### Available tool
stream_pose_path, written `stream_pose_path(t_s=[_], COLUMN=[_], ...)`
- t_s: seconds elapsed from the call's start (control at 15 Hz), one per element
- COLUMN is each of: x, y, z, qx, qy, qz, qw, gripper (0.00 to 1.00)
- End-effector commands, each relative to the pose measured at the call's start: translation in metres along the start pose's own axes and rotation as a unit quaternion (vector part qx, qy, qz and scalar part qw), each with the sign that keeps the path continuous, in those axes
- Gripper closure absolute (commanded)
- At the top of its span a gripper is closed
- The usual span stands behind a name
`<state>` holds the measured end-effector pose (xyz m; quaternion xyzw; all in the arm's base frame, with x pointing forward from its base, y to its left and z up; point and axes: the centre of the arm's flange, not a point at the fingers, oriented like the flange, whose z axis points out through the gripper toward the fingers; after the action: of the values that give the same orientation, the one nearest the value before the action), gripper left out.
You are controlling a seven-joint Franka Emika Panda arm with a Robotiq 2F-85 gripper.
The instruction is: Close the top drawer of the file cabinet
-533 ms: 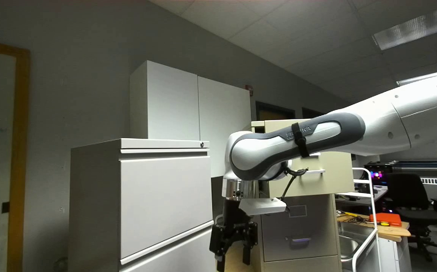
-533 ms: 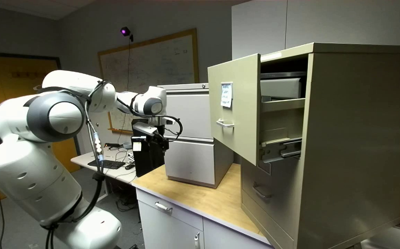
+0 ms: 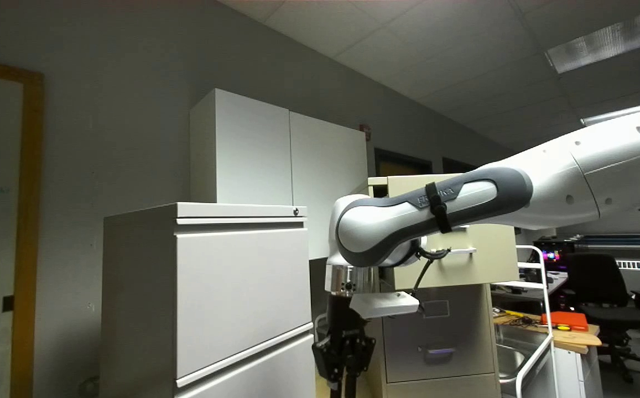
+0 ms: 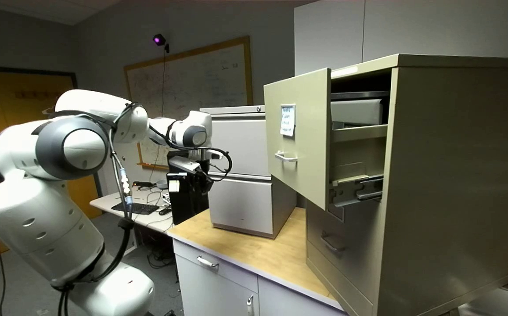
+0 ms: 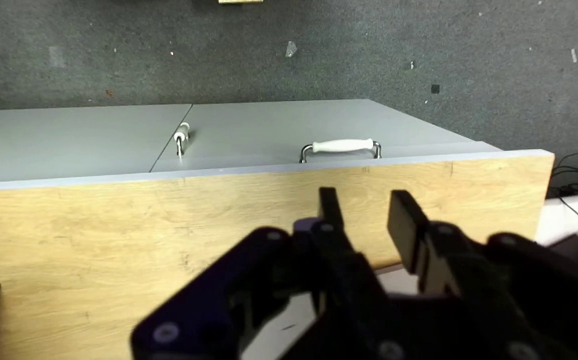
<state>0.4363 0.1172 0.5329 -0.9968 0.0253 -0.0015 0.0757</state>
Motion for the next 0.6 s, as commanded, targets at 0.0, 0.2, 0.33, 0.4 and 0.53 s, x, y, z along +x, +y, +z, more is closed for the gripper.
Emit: stream_pose_path(t_s=[0.0,0.2,0.33,0.4,0.53], x=[-0.013,-0.015,-0.015,-0.011,-0.004], y=[0.042,0.051,0.053,0.06,0.081], z=[-0.027,-0.032,-0.033,-0.037,-0.047], qx=[-0.003,0.004,0.006,0.005,0.027], qy=[0.058,0.056,0.054,0.063,0.065], qz=[0.048,0.05,0.051,0.063,0.094], qw=[0.9972,0.9972,0.9972,0.9961,0.9931], gripper=[0.97,1.0,1.0,1.0,0.74])
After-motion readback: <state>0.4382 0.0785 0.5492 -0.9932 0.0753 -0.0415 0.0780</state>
